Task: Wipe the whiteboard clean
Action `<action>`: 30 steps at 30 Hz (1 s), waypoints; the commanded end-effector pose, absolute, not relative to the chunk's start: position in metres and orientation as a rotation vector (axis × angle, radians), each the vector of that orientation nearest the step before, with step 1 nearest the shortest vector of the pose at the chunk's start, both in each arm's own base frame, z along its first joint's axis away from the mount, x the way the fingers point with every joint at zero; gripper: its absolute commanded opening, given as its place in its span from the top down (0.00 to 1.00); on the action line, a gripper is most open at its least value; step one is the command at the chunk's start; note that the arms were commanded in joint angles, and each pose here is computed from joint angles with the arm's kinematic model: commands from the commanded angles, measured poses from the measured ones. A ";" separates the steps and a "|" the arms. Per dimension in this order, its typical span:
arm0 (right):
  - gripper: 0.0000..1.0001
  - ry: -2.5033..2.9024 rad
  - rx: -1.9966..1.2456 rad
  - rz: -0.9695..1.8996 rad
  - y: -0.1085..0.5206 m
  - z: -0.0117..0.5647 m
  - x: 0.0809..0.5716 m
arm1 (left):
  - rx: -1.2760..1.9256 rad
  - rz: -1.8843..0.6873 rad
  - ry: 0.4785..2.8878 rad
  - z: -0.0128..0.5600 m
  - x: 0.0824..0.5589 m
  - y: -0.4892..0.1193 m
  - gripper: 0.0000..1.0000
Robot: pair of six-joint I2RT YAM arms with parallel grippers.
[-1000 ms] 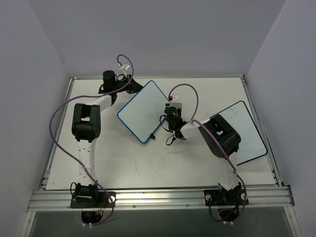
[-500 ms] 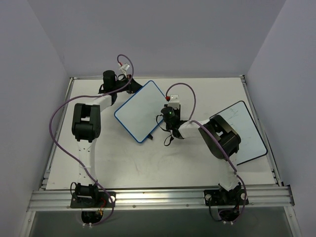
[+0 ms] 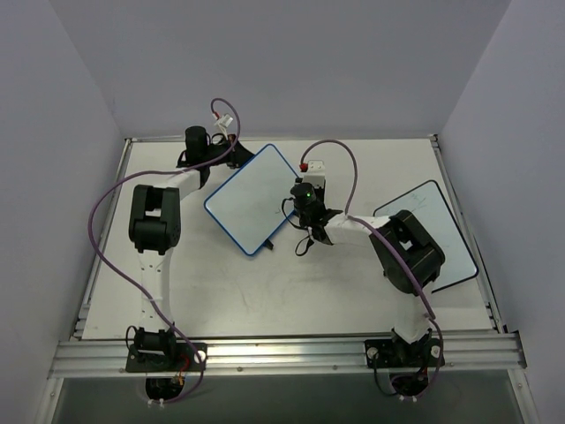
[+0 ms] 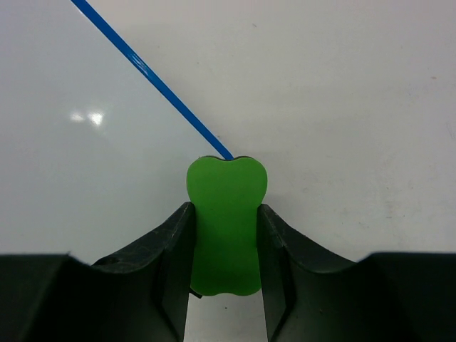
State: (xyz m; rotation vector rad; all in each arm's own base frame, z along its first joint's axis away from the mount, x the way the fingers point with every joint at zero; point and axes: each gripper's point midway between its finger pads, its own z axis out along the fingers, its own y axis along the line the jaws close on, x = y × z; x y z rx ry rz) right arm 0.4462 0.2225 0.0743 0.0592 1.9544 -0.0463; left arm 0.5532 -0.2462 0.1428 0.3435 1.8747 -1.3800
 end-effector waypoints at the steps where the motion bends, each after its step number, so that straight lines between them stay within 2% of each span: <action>1: 0.98 1.877 0.099 0.073 0.233 0.115 0.454 | 0.412 -1.356 1.798 0.176 0.552 -0.248 0.98; 10: 1.00 1.866 0.060 0.227 0.270 0.106 0.467 | 0.410 -1.362 1.803 0.172 0.551 -0.250 0.98; 19: 1.00 1.860 0.002 0.236 0.304 0.084 0.465 | 0.417 -1.364 1.802 0.174 0.549 -0.252 0.98; 30: 1.00 1.868 -0.057 0.279 0.338 0.074 0.433 | 0.431 -1.358 1.800 0.177 0.548 -0.255 0.98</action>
